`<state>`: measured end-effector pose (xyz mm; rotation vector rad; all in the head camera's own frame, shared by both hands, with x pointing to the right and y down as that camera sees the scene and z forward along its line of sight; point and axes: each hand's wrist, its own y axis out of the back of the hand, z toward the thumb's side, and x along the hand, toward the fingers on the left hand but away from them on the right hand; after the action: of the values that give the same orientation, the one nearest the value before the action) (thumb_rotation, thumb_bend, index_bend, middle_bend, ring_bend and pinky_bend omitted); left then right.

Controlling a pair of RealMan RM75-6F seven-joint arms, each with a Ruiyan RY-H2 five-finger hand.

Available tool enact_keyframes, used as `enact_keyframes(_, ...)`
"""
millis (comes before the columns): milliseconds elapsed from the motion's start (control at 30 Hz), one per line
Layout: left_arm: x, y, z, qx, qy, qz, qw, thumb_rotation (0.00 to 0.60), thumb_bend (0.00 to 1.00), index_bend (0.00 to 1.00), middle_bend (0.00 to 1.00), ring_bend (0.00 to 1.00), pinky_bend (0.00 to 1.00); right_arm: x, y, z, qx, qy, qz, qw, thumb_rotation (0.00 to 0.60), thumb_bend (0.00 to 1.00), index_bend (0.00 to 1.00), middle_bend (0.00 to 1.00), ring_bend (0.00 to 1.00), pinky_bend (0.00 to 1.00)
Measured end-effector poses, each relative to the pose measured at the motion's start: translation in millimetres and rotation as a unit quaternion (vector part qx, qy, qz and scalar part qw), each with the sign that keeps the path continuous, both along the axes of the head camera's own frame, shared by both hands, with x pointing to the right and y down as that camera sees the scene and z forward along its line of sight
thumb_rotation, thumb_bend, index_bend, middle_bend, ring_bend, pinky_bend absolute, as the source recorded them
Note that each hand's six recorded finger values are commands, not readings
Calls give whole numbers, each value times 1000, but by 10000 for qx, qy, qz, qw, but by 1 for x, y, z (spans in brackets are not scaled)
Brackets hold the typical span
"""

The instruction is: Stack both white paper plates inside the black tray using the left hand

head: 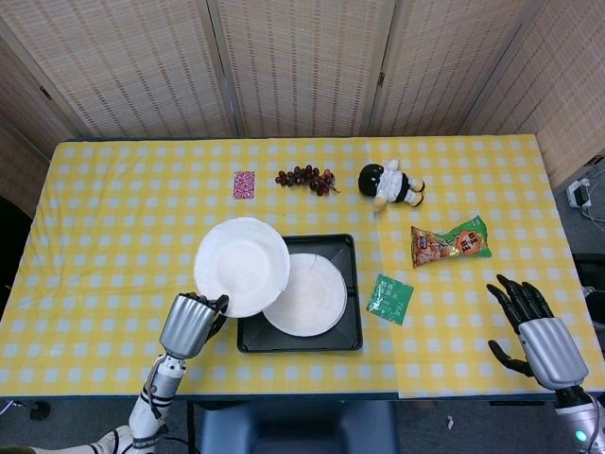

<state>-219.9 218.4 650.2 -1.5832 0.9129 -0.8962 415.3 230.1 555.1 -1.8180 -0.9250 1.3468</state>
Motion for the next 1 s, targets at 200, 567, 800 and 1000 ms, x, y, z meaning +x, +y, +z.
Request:
enact_keyframes(200, 23, 12, 1, -40, -105, 312, 9995, 600, 476, 693, 1000, 1000, 1000, 1, 0, -9, 69, -161, -2, 9998, 600, 365, 0, 0, 0, 0)
enact_keyframes(567, 66, 28, 18, -138, -267, 774, 9965, 600, 475, 695, 1000, 1000, 1000, 1, 2, -15, 31, -346, -77, 9994, 600, 366, 0, 0, 0, 0)
enact_keyframes(800, 81, 28, 37, -230, -439, 839, 9952, 600, 475, 695, 1000, 1000, 1000, 1, 2, -16, 9, -379, -94, 9992, 600, 366, 0, 0, 0, 0)
enact_keyframes(1000, 92, 33, 47, -284, -492, 914, 9942, 600, 475, 696, 1000, 1000, 1000, 3, 1, -17, 41, -384, -64, 9992, 600, 366, 0, 0, 0, 0)
